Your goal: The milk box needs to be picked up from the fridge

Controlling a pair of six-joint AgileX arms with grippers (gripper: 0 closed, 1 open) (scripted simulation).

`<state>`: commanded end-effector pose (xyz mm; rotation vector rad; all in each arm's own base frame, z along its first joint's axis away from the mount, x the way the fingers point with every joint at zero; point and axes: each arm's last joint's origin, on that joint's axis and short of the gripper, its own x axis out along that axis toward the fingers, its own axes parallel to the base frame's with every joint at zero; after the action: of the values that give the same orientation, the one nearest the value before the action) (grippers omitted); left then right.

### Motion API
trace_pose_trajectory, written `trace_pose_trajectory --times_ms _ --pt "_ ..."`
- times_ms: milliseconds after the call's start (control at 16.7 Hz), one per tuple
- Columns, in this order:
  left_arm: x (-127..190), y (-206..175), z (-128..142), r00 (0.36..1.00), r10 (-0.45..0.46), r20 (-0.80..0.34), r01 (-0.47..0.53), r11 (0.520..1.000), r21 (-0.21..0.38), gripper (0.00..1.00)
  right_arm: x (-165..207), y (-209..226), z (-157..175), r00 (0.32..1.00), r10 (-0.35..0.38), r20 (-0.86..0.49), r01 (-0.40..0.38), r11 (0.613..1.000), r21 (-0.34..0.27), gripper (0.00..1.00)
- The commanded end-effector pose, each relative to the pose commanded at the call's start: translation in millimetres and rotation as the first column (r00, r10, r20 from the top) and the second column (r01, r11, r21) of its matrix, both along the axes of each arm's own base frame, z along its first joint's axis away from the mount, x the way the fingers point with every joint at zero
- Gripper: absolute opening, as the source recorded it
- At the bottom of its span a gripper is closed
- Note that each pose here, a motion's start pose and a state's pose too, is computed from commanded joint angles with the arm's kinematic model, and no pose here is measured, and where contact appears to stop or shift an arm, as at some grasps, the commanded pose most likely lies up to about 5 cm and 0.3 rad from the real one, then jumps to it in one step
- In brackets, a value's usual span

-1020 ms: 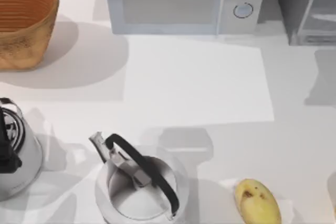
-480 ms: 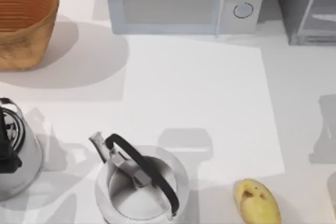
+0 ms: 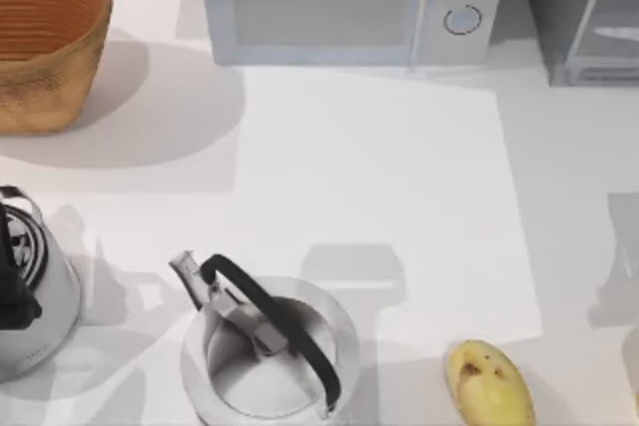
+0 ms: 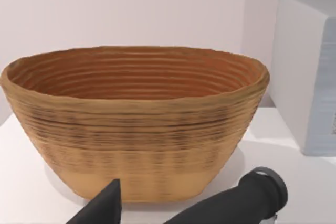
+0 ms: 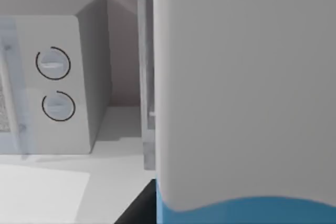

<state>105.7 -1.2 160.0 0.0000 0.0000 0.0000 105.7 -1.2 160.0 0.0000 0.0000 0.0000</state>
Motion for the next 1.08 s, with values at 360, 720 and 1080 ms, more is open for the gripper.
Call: trace_pose_trajectory --times_ms 360,720,1080 --pt "0 0 0 1.0 0.0 0.0 0.0 1.0 0.0 1.0 5 3 12 0.998 0.056 0.03 -0.055 0.998 -0.002 0.0" --pt "0 0 0 1.0 0.0 0.0 0.0 1.0 0.0 1.0 42 15 35 0.968 0.249 0.039 -0.249 0.968 -0.014 0.0" --pt "0 0 0 1.0 0.0 0.0 0.0 1.0 0.0 1.0 103 37 17 0.882 0.471 -0.029 -0.471 0.882 0.014 0.0"
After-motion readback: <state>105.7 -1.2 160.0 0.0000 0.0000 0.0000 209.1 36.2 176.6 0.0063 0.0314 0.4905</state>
